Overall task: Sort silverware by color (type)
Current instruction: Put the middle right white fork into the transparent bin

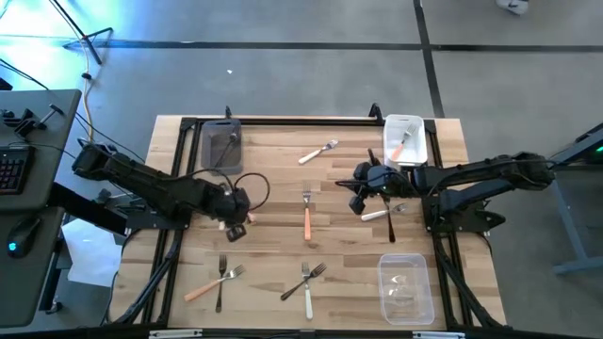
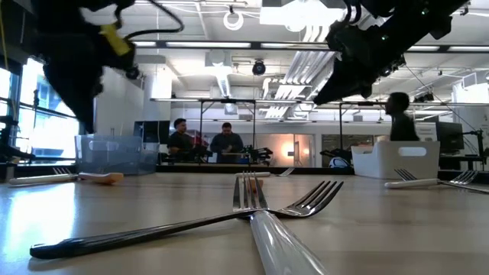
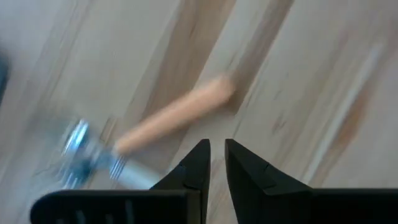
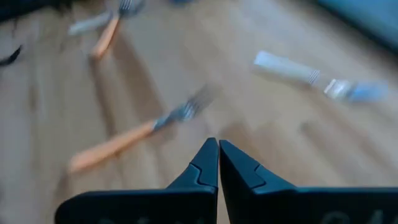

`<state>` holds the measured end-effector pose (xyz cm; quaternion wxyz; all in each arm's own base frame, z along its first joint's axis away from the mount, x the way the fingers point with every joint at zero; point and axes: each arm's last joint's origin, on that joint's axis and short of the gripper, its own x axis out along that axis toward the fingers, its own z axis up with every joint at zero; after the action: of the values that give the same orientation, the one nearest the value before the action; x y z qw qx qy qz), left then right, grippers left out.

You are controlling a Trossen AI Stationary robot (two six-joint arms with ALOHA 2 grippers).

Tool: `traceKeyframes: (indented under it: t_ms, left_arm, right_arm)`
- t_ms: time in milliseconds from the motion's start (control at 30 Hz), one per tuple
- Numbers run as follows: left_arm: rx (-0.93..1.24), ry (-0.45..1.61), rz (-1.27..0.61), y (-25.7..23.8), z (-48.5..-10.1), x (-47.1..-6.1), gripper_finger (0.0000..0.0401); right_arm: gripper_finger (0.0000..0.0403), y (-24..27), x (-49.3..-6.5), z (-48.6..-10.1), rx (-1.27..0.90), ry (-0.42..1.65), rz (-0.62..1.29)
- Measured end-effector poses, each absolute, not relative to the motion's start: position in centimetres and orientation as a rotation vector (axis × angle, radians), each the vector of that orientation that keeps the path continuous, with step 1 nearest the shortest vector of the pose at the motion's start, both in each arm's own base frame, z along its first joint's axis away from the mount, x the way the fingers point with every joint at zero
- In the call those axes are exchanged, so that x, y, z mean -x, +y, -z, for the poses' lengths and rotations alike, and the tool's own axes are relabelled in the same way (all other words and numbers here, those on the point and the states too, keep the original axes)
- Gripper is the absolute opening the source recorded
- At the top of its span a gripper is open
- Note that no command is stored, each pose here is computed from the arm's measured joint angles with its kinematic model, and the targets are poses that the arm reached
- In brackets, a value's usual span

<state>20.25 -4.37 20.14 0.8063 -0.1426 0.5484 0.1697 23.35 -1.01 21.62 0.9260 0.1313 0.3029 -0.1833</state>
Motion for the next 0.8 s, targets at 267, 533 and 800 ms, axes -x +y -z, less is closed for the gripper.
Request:
traceKeyframes:
  t_ms: [267, 533, 800]
  left_arm:
    - [0.273, 0.792, -0.138, -4.9, -19.1, -23.9, 0.0013]
    - [0.284, 0.576, -0.065, -4.3, -16.1, -24.6, 0.0003]
    - [0.275, 0.565, -0.098, -3.9, -14.2, -23.2, 0.0002]
  right_arm:
    - [0.0, 1.4, -21.7, -22.8, -0.398, 0.915, 0.4]
    - [0.0008, 2.3, -20.0, -22.7, -0.31, 1.098, 0.446]
    - [0.0112, 2.3, -20.3, -20.7, -0.174, 1.298, 0.366]
